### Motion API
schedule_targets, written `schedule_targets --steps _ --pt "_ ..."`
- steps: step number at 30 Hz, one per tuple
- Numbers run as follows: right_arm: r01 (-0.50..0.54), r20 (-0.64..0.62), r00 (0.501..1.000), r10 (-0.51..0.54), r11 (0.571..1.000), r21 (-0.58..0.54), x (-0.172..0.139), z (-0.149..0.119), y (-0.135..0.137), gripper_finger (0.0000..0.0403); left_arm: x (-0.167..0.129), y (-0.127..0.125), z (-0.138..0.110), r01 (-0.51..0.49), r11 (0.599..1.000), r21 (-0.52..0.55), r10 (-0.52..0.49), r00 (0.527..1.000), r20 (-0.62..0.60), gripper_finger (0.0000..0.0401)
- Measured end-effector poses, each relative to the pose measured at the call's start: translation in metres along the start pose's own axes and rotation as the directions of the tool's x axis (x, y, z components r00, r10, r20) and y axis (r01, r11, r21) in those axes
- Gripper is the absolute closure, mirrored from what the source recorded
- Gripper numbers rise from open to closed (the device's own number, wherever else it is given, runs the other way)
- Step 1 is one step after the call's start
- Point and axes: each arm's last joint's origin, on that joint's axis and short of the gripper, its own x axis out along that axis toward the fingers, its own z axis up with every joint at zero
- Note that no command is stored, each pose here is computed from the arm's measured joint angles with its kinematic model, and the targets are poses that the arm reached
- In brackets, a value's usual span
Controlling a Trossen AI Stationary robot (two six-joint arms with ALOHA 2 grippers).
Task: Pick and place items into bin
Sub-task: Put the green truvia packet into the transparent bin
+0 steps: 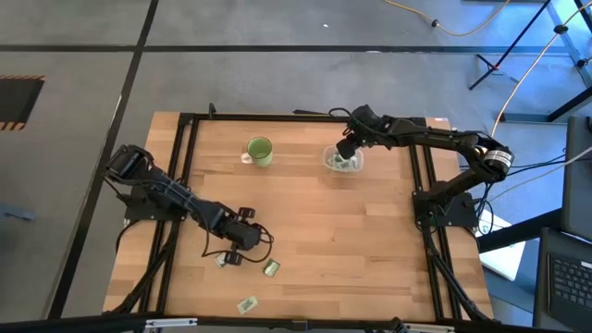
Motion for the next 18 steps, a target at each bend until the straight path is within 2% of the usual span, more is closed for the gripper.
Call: schedule_targets --steps 7,13,18 --pt "0.001 -0.003 1.0 -0.001 1.0 -0.001 0.0 -0.0003 0.0 0.0315 0.0005 0.0006 -0.0014 -0.013 1.0 0.004 0.013 1.0 -0.011 0.0364" --pt "0.0 -0.003 1.0 0.0 1.0 -0.001 0.0 -0.0003 0.0 0.0315 0.0007 0.0008 -0.0023 -0.019 0.997 0.076 0.02 1.0 -0.017 0.0344" --pt "0.0 -0.003 1.0 0.0 1.0 -0.002 0.0 -0.0003 0.0 0.0315 0.0009 0.0029 -0.0035 -0.066 0.992 0.105 0.068 0.997 -0.02 0.0337"
